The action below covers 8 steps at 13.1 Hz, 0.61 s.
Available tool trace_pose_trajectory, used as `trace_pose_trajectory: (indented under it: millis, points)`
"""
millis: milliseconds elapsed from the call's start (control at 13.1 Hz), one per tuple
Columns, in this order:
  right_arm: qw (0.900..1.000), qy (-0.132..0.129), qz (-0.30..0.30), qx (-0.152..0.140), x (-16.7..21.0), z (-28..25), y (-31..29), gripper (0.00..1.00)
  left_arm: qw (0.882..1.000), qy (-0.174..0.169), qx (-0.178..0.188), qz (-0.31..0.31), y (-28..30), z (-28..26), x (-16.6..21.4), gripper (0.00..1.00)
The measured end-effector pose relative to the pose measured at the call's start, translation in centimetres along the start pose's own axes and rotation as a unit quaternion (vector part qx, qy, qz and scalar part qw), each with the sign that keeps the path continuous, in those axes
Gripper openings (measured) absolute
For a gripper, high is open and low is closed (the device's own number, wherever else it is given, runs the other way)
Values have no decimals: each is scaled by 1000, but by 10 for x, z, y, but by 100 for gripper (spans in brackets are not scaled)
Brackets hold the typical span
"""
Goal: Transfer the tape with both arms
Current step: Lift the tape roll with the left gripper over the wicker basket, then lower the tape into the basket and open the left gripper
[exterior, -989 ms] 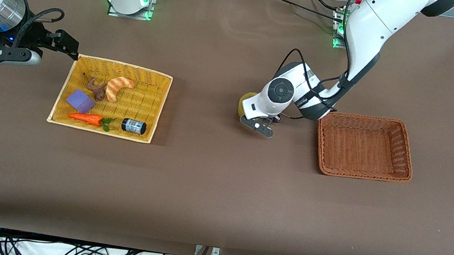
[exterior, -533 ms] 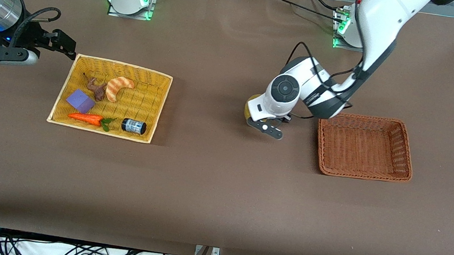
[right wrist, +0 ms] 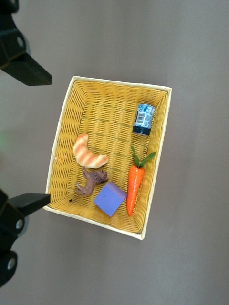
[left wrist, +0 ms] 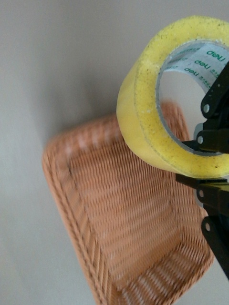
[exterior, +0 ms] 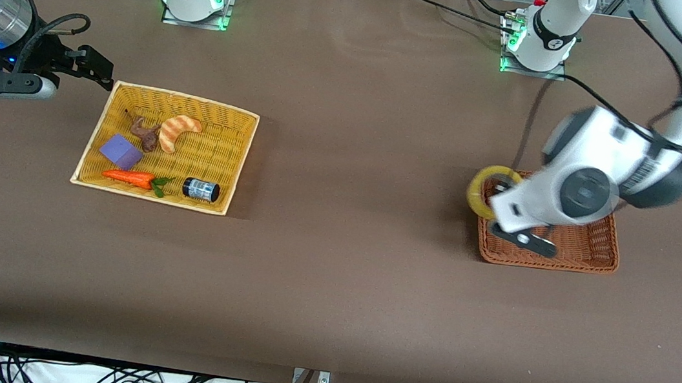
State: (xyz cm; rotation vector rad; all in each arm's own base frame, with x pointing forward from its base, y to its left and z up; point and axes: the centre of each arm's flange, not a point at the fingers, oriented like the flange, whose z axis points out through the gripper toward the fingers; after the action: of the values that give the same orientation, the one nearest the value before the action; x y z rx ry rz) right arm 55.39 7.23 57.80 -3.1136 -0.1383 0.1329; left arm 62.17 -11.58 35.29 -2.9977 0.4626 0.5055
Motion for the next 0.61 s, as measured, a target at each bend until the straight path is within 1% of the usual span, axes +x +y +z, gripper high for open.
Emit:
trace_pose_trajectory:
  millis: [76,228,380,609]
  points:
    - [1000,0,0,0,0,0,0,100,1000,-3,-11,7,-31,11,-1,22]
    - [1000,0,0,0,0,0,0,100,1000,4,-19,19,-65,41,2,22]
    - [1000,0,0,0,0,0,0,100,999,17,-24,33,-68,79,6,22]
    - [1000,0,0,0,0,0,0,100,998,14,-3,58,-59,121,8,22]
